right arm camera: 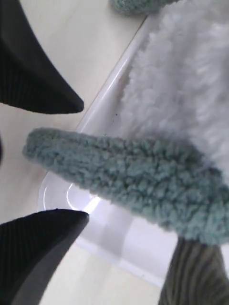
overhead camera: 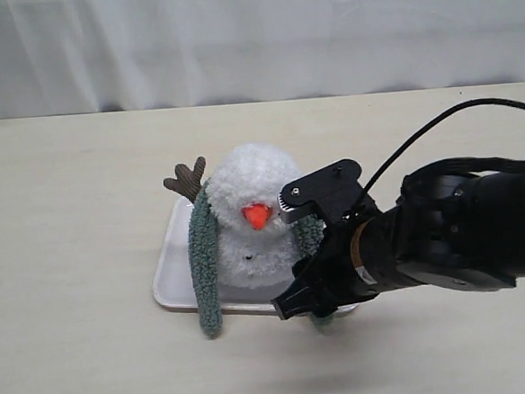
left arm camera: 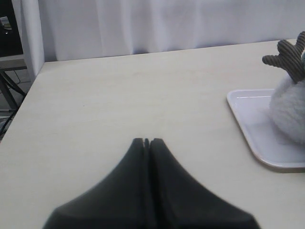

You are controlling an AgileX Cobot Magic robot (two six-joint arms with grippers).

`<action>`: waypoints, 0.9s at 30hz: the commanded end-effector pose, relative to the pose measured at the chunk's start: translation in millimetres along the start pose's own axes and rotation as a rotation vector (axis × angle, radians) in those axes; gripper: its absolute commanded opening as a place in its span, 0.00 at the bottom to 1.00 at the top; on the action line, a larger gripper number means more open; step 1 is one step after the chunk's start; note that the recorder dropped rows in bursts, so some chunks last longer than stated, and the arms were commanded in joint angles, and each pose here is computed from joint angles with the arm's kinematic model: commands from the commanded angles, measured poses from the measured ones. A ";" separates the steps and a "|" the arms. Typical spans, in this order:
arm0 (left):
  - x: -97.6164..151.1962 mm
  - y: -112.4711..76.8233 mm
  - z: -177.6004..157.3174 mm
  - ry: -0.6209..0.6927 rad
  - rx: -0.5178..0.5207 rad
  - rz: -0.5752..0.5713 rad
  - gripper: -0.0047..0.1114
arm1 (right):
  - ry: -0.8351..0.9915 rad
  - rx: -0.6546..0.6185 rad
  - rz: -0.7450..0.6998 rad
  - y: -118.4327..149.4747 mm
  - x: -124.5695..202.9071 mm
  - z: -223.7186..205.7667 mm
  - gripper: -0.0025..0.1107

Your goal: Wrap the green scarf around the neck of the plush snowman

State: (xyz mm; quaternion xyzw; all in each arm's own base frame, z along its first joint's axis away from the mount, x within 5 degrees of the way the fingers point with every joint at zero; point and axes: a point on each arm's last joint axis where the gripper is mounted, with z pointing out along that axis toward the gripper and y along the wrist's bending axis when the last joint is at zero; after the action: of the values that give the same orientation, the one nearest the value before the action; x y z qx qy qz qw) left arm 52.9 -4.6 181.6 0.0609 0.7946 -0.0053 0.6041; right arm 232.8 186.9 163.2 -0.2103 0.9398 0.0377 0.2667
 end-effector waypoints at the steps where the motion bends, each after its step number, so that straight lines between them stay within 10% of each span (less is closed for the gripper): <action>1: 0.2 0.1 0.3 -0.007 -0.002 -0.003 0.04 | 0.005 -0.039 0.003 6.6 1.0 18.2 0.52; 6: 0.2 0.1 0.3 -0.007 -0.002 -0.003 0.04 | 0.027 -0.008 0.030 -0.7 -4.0 28.4 0.47; 13: 0.2 0.1 0.3 -0.007 -0.002 -0.003 0.04 | 0.004 -0.032 0.064 0.0 -7.2 24.1 0.07; 27: 0.2 0.1 0.3 -0.007 -0.002 -0.003 0.04 | -0.174 -0.242 0.097 39.0 -21.8 -15.0 0.06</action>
State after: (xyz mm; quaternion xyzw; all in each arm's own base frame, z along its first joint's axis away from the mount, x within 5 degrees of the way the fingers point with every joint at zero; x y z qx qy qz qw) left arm 52.9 -4.6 181.6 0.0609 0.7946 -0.0053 0.6041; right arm 226.3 224.4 183.5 -0.2043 0.9134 0.1609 0.3132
